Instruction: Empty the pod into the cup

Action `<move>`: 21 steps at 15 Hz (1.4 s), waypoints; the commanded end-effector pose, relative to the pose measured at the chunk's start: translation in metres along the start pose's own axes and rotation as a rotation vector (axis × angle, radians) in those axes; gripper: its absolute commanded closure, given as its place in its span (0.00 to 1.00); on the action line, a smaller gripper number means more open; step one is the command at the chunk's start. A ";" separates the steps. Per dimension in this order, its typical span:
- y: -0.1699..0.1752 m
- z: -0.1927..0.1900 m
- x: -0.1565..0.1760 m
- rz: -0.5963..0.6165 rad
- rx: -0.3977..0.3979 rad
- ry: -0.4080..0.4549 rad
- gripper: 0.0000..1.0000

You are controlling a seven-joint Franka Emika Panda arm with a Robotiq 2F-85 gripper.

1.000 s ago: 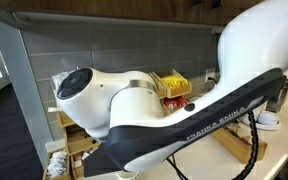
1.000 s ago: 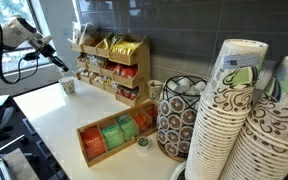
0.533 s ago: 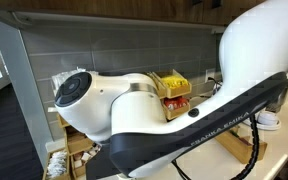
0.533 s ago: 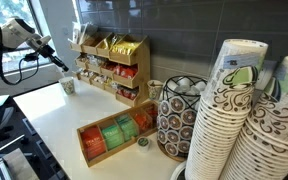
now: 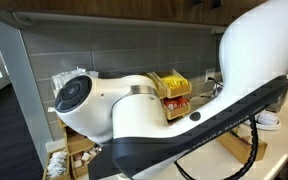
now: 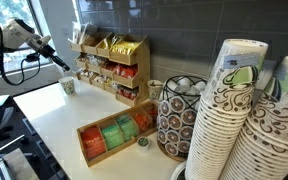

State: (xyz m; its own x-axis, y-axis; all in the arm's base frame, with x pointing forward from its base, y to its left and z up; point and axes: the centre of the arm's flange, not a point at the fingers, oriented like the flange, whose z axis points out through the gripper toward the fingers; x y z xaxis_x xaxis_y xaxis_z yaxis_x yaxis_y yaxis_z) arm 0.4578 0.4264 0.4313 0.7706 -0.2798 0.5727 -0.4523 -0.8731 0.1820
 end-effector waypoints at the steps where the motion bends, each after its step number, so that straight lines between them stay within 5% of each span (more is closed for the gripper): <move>1: 0.008 0.001 -0.005 -0.028 0.001 0.037 0.95; 21: 0.019 -0.011 -0.006 -0.107 0.007 0.061 0.95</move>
State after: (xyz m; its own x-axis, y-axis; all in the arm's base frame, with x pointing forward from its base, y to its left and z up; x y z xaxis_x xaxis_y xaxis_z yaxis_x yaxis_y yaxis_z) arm 0.4501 0.4246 0.4400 0.7832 -0.2015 0.5882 -0.3941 -0.8926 0.2190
